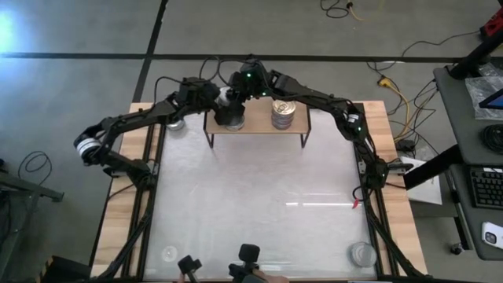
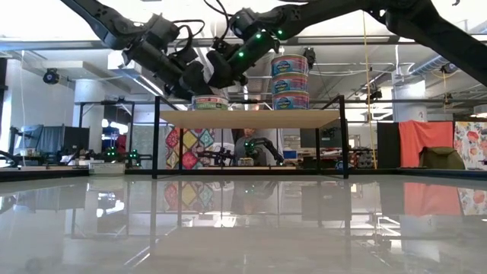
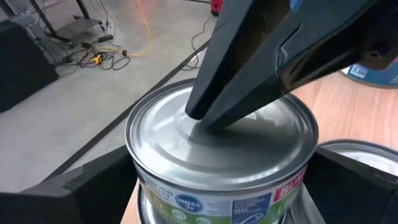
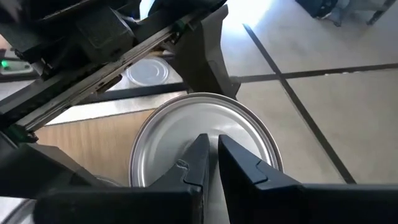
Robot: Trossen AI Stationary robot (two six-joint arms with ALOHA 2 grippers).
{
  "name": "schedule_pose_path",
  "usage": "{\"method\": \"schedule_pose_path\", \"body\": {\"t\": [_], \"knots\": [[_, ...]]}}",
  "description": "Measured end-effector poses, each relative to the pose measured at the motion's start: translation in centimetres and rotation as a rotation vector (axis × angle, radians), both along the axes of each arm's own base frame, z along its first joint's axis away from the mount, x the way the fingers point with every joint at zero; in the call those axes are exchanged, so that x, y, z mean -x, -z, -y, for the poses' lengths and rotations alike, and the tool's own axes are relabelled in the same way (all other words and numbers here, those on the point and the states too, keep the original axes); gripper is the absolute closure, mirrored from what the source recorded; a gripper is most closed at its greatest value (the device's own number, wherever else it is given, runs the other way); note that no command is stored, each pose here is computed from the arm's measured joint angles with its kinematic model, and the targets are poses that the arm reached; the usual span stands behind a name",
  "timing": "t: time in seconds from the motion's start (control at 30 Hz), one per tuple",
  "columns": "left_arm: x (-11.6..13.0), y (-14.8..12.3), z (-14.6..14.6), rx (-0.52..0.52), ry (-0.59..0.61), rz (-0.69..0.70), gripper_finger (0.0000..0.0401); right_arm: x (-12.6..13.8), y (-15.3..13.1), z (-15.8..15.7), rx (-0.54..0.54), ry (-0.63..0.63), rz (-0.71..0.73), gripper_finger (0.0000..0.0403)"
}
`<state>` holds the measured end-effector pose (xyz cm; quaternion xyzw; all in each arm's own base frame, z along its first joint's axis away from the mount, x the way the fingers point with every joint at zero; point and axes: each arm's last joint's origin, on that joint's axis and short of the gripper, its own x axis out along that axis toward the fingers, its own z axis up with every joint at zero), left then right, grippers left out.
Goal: Stack canned seafood by type on shelf
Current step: Stack the green tuna can on top of the green tuna can on the shelf
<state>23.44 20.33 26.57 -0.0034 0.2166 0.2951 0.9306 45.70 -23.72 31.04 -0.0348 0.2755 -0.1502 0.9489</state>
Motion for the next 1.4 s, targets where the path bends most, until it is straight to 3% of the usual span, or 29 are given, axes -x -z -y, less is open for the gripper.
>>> {"method": "schedule_pose_path", "body": {"t": [0.3, 0.43, 0.73, 0.93, 1.4], "knots": [[1.0, -1.0, 0.8, -0.035, 0.012, -0.058, 0.0003, -0.1, -0.3, -0.1, 0.006, -0.011, 0.026, 0.0375], [1.2, -0.9, 0.7, -0.049, -0.051, -0.087, 0.0002, -0.1, -0.2, -0.1, 0.006, -0.011, 0.02, 0.0375], [0.4, 0.5, 0.0, 0.024, -0.073, -0.063, 0.0005, -0.2, 0.2, -0.2, -0.025, -0.024, 0.022, 0.0374], [0.1, 0.8, 0.1, 0.063, -0.005, -0.041, 0.0004, -0.2, 0.4, -0.2, -0.046, -0.039, 0.027, 0.0374], [-0.1, 0.7, 0.0, 0.031, 0.024, -0.026, 0.0001, -0.1, 1.6, -0.1, -0.058, -0.037, 0.004, 0.0374]]}}
